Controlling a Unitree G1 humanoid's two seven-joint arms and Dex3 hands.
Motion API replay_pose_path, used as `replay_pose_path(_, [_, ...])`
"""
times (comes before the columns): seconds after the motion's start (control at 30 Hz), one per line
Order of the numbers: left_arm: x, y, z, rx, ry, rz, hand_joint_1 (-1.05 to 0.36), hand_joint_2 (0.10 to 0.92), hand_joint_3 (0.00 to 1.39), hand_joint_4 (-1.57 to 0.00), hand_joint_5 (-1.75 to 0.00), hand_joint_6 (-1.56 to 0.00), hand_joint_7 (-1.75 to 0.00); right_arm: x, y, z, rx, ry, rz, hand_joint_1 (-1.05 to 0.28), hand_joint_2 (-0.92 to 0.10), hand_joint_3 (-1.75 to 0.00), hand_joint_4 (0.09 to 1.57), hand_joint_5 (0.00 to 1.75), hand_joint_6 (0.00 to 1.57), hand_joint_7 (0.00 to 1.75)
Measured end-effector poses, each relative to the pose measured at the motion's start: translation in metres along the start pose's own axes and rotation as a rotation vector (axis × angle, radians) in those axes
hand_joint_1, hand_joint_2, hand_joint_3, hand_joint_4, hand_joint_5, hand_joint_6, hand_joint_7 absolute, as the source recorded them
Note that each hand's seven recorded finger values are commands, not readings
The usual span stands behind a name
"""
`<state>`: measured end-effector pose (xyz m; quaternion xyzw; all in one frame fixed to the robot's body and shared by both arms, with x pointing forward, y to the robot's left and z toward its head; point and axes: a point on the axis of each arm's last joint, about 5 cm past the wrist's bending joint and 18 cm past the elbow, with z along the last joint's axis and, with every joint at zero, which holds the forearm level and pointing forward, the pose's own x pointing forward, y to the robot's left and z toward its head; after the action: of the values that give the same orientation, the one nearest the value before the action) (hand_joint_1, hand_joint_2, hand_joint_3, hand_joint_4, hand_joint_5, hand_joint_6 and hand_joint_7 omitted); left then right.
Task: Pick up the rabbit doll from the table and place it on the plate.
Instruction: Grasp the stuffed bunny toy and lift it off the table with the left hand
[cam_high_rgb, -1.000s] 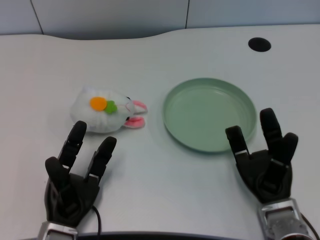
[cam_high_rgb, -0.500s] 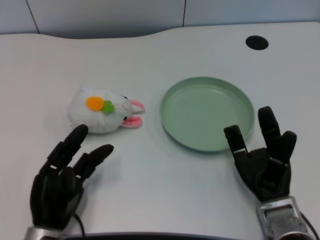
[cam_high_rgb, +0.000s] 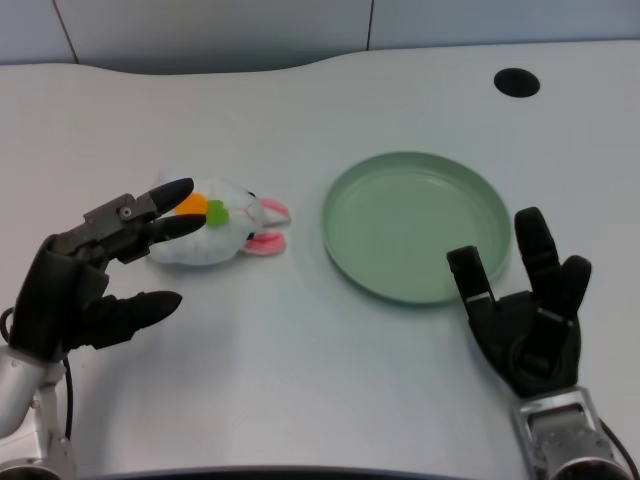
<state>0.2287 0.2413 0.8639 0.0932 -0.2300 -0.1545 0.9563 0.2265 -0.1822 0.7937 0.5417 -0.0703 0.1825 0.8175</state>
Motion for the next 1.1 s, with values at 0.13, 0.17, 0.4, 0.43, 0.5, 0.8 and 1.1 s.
replay_pose_path(0.13, [0.015,0.010,0.006,0.216,0.065,-0.107,-0.79,0.897,0.00,-0.41,-0.01,-0.36,0.00,0.0014,0.0001,0.0005,0.011,0.007,0.011,-0.63,-0.92,-0.33,0.47,1.16,0.97,0.01])
replay_pose_path(0.17, [0.020,0.015,0.010,0.276,0.062,-0.115,-0.83,0.911,0.02,-0.41,0.00,-0.34,0.00,0.0016,0.0000,0.0006,0.013,0.007,0.011,-0.63,-0.92,-0.31,0.49,1.15,0.98,0.02])
replay_pose_path(0.4, [0.052,0.022,0.019,0.647,0.013,-0.129,-0.91,0.921,0.10,-0.36,0.00,-0.29,0.00,0.0024,0.0002,0.0013,0.009,0.008,-0.001,-0.65,-0.92,-0.29,0.54,1.17,1.02,0.03])
replay_pose_path(0.43, [0.055,0.022,0.018,0.686,0.006,-0.133,-0.92,0.921,0.10,-0.36,0.00,-0.29,0.00,0.0026,0.0002,0.0012,0.008,0.009,-0.006,-0.65,-0.92,-0.29,0.54,1.17,1.02,0.04])
replay_pose_path(0.5, [0.057,0.020,0.017,0.737,-0.016,-0.127,-0.92,0.921,0.10,-0.36,0.00,-0.30,0.00,0.0029,0.0004,0.0011,0.007,0.009,-0.011,-0.66,-0.92,-0.28,0.54,1.18,1.03,0.04])
replay_pose_path(0.8, [0.082,0.014,0.011,0.910,0.031,-0.139,-1.01,0.883,0.01,-0.22,0.00,-0.28,0.00,0.0039,0.0007,0.0012,0.002,0.009,-0.019,-0.65,-0.92,-0.30,0.53,1.20,1.03,0.04])
replay_pose_path(1.1, [0.087,0.001,-0.002,1.045,0.260,-0.279,-1.03,0.866,0.01,-0.17,0.00,-0.20,-0.01,0.0041,0.0008,0.0021,-0.001,0.004,-0.002,-0.64,-0.92,-0.29,0.57,1.10,1.02,0.02])
